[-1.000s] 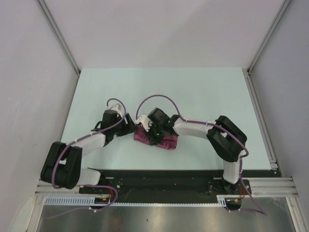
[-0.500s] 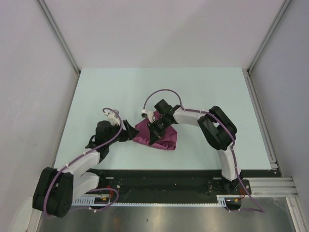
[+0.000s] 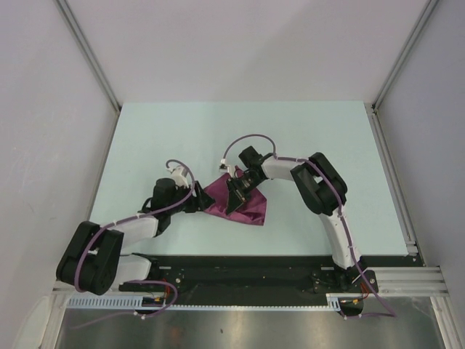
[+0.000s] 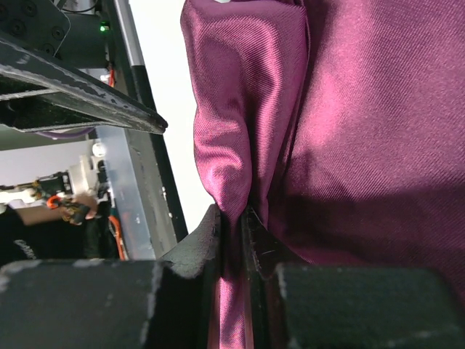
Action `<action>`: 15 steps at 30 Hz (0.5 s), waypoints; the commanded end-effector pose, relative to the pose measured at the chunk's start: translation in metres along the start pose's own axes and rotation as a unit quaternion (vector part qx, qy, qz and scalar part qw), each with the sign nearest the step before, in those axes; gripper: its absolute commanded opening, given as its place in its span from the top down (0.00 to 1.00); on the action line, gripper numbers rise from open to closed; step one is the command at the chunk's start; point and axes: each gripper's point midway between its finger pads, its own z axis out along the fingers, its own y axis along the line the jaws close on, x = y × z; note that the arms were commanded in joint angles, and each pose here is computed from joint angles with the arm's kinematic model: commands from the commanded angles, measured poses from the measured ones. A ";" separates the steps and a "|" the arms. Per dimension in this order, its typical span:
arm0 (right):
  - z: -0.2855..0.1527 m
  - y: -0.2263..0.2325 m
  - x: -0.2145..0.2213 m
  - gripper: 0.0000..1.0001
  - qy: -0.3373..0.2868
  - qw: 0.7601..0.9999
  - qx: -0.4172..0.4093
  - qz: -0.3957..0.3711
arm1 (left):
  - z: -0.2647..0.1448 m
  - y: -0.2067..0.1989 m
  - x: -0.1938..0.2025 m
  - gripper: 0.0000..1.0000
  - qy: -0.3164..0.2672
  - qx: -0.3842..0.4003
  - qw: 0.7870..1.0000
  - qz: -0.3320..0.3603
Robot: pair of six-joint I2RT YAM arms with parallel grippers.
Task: Fold the napkin, place the utensils inside, and roll it up
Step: Roll the napkin with the utensil
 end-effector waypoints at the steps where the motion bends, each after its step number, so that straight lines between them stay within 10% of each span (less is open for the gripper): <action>1: 0.001 -0.020 0.002 1.00 0.008 1.000 0.017 0.009 | 0.010 -0.016 -0.028 0.31 -0.034 0.026 0.999 0.026; 15: -0.002 -0.023 0.006 1.00 0.021 0.999 0.031 0.004 | 0.025 0.003 -0.026 0.64 -0.013 -0.024 1.000 0.000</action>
